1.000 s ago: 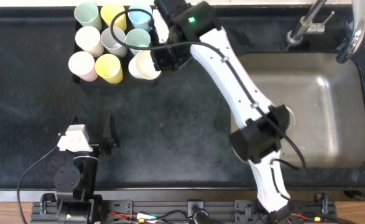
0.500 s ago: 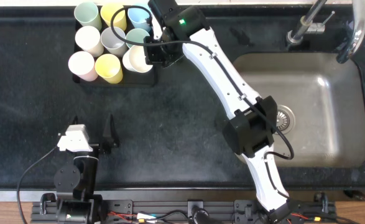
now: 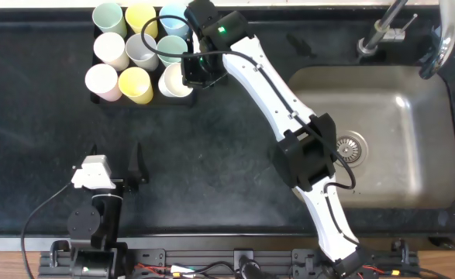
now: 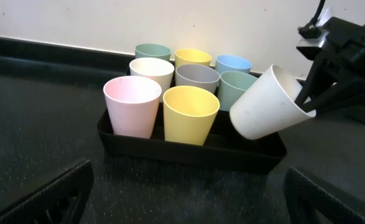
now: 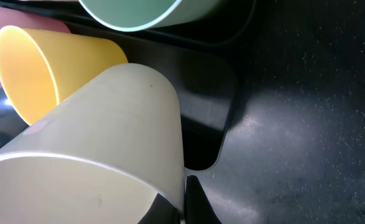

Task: Store Cups

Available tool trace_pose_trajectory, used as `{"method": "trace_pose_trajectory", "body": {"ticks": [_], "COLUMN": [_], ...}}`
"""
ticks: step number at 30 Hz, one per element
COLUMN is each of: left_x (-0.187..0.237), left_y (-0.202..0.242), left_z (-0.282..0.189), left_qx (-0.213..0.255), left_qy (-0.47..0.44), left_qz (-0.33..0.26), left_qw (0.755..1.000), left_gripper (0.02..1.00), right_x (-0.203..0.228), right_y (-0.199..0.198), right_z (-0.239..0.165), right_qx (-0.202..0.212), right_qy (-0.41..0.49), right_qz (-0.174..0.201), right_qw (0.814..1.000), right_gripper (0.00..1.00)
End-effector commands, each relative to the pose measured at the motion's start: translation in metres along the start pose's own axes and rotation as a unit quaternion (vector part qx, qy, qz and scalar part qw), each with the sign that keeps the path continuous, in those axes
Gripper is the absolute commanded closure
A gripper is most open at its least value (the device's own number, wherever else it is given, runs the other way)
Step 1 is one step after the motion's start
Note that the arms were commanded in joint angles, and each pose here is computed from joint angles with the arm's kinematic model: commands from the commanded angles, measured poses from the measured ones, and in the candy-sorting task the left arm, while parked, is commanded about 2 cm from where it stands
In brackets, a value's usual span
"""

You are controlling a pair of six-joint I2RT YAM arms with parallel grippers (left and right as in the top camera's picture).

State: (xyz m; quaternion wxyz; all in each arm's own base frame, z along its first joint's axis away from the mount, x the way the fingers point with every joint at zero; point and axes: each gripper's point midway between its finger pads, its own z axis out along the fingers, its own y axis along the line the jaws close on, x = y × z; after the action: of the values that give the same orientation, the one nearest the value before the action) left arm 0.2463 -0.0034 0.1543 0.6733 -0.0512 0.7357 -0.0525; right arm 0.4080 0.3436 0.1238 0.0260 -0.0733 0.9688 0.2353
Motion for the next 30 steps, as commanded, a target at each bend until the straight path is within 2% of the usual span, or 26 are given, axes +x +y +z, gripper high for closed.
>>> {"method": "trace_pose_trajectory", "body": {"ticks": [1,7,30], "left_x": [-0.001,-0.001,-0.001], "left_y": [-0.004,-0.004,-0.004], "left_z": [-0.001,-0.001,-0.001], "left_qx": [0.011,0.011,0.011], "left_qy": [-0.003,-0.003,-0.003], "left_qz": [0.009,0.009,0.009], "left_qw": [1.0,1.0,1.0], "left_gripper": [0.018,0.018,0.018], "right_x": [-0.003,0.002,0.0], "right_y": [0.002,-0.009,-0.019], "right_z": [-0.006,0.002,0.015], "right_qx": [0.006,0.025,0.029], "right_qy": [-0.011,0.0,0.01], "right_qz": [0.0,0.008,0.017], "right_qw": [1.0,1.0,0.999], "right_gripper": [0.958,0.958,0.958]}}
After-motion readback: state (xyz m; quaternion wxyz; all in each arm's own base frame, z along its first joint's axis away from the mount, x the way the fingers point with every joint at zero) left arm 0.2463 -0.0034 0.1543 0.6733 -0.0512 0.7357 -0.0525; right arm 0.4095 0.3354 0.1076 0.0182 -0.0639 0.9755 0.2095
